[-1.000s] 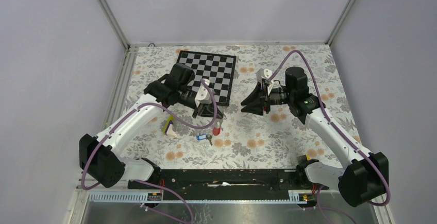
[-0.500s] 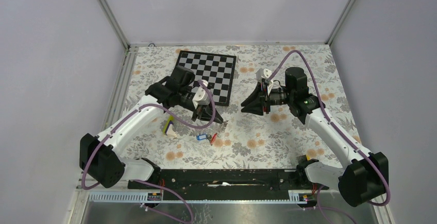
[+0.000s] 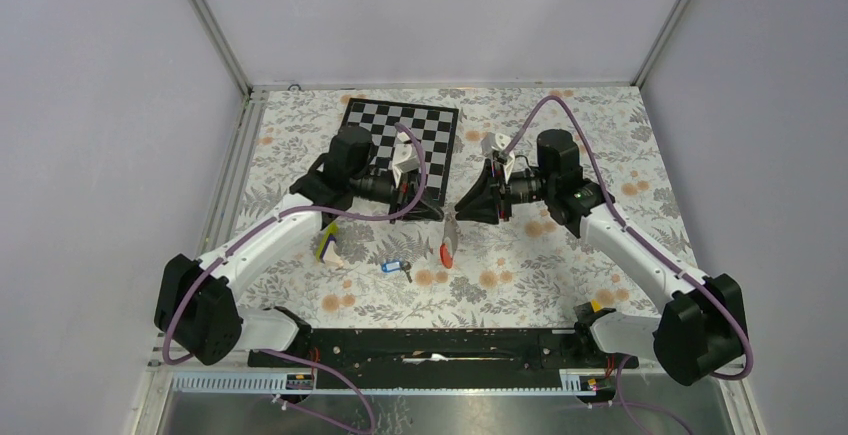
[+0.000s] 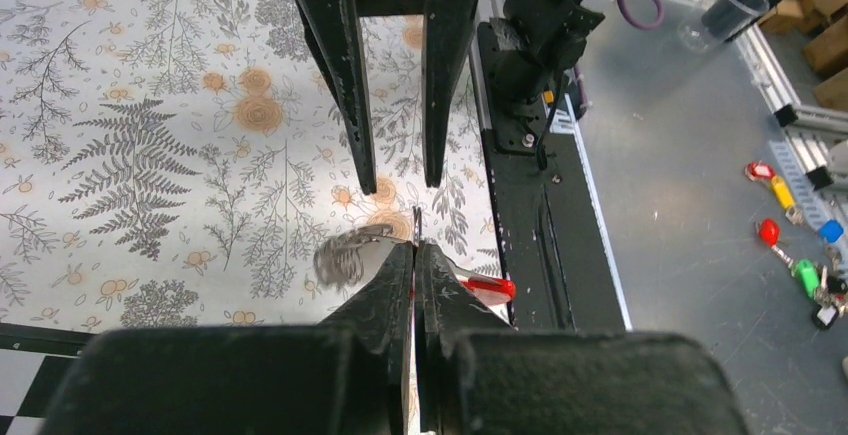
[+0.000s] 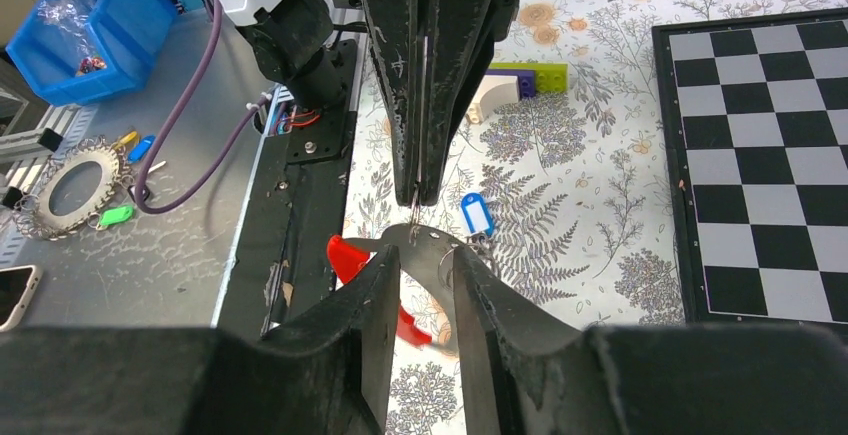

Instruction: Put the keys on the keyring

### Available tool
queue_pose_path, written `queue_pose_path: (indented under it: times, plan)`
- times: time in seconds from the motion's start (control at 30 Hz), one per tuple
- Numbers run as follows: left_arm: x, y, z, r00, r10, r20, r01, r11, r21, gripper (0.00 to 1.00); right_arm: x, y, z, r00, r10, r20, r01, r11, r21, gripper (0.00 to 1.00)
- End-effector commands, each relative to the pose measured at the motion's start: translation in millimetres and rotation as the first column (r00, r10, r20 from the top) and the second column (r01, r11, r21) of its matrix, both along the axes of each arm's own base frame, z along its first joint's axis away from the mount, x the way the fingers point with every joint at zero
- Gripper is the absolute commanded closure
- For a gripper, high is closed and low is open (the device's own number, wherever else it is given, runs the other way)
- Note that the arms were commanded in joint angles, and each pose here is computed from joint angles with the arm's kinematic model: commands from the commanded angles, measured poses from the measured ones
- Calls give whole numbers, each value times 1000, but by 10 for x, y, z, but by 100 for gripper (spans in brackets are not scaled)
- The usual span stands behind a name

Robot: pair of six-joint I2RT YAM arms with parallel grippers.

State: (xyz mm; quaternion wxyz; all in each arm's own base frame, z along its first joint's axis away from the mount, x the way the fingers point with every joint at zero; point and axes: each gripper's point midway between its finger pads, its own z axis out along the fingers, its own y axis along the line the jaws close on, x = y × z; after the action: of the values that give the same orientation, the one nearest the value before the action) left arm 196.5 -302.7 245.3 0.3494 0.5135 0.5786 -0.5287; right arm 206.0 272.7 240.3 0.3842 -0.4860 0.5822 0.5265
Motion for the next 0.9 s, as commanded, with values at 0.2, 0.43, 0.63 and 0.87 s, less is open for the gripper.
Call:
queue_pose_path:
  times: [0.2,0.43,0.63,0.87]
  plan:
    - [180,-85,195,997,71,22,-69,994,-80,100,-14,95,118,999,36,28,-37,998,45,70]
    - [187,-94,179,997,78,0,-78,993,-83,100,19,112,72,1000,14,25,-15,999,40,71]
    - [186,-94,161,997,79,-2,-79,993,-83,100,48,128,86,1000,-2,17,2,999,48,80]
    - [188,-98,172,997,80,-3,-80,993,-89,100,54,128,63,1000,-11,21,10,999,44,98]
